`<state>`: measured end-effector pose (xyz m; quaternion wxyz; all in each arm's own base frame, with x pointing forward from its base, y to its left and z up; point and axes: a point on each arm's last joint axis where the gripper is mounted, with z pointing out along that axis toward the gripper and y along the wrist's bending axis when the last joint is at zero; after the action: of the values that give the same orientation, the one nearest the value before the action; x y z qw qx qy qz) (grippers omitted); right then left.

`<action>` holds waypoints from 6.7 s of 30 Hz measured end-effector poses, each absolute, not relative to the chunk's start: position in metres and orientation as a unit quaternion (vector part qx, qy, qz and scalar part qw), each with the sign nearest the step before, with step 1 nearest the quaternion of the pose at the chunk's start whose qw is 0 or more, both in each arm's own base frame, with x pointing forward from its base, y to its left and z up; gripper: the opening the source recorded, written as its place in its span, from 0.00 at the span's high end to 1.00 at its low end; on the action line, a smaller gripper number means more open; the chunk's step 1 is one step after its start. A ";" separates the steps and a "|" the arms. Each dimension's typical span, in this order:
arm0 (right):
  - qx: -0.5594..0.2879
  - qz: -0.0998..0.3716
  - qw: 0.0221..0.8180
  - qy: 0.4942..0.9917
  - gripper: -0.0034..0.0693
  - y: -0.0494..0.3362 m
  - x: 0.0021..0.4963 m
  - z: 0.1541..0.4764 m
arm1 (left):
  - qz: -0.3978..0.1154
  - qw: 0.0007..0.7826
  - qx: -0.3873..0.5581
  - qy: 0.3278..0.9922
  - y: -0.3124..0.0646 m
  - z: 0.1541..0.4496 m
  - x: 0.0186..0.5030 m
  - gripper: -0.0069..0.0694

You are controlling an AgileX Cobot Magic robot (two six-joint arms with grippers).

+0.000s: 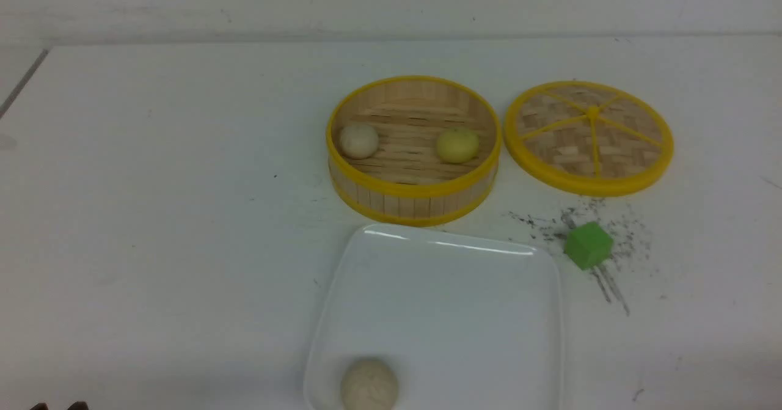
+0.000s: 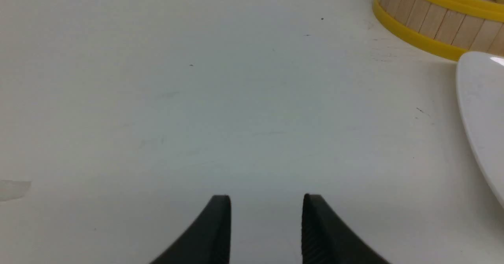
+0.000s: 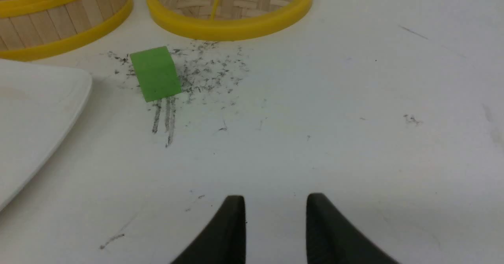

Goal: Put the steamed buns into the plate on the white tablecloth.
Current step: 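Reach toward a bun in the bamboo steamer with the right gripper, then move the steamed bun from the bamboo steamer onto the white plate with the right gripper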

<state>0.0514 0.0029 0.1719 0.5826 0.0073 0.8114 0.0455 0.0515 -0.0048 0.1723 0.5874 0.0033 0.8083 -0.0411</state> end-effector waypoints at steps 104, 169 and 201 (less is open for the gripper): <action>-0.199 0.176 0.157 0.951 0.54 0.200 0.431 0.279 | -0.233 0.212 -0.102 0.944 -0.040 0.259 0.131 0.79; -0.185 0.092 0.261 0.943 0.92 0.224 0.469 0.291 | -0.230 0.225 -0.105 0.941 -0.039 0.260 0.133 0.60; -0.270 0.103 0.042 0.957 0.05 0.224 0.275 0.247 | -0.218 0.205 -0.092 0.950 -0.040 0.279 0.164 0.60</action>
<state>0.2748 0.2235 0.2472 0.0422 -0.2695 0.9565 0.1030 0.1639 -0.0401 0.2786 0.2051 -0.0924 0.9496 -0.2182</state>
